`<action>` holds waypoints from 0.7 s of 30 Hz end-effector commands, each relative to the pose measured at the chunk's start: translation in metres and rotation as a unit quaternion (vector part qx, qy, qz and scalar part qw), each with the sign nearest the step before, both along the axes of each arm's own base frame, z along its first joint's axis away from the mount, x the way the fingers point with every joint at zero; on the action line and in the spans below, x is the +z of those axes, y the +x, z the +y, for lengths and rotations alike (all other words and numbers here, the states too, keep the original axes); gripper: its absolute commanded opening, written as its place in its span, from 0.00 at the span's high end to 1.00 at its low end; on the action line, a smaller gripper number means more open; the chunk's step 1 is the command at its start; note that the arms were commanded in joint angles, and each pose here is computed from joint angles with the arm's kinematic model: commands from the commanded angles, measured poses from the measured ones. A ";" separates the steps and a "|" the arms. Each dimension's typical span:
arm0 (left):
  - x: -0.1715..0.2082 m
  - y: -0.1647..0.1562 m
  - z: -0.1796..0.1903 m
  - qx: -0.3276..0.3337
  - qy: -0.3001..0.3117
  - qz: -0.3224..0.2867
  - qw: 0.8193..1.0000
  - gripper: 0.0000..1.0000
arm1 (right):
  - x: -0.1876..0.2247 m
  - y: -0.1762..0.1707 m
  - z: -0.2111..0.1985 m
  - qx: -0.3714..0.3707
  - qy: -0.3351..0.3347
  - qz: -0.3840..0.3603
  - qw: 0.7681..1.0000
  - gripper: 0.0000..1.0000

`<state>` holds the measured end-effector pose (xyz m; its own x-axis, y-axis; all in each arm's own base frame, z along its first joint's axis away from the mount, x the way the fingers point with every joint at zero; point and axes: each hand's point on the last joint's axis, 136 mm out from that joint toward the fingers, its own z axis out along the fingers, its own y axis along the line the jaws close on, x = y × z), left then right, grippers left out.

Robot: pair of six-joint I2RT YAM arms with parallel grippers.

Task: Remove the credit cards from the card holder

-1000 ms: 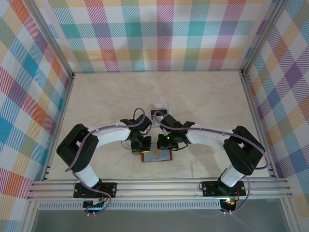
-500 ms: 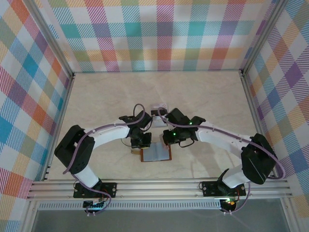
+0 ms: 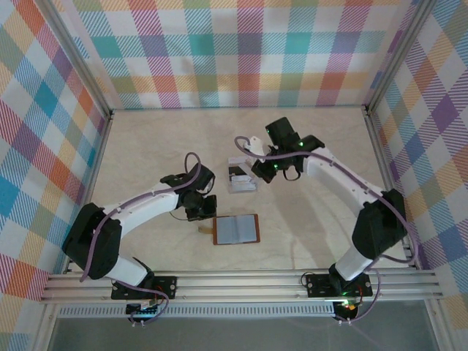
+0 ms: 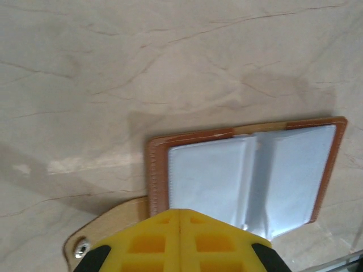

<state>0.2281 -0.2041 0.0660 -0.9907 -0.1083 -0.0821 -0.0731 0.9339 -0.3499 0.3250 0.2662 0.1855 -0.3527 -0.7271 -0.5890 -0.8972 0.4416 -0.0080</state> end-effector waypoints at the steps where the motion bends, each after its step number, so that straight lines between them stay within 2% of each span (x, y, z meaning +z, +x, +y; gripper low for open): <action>1: -0.003 -0.008 0.016 0.005 0.006 0.007 1.000 0.93 | -0.006 -0.005 0.006 0.140 -0.034 -0.021 0.989 1.00; 10: -0.002 -0.011 0.038 0.024 0.005 0.010 1.000 0.93 | -0.020 0.033 0.011 0.212 -0.096 -0.012 0.973 1.00; 21: -0.002 -0.010 0.042 0.034 0.003 0.015 0.999 0.92 | -0.043 0.076 0.017 0.248 -0.169 -0.029 0.954 1.00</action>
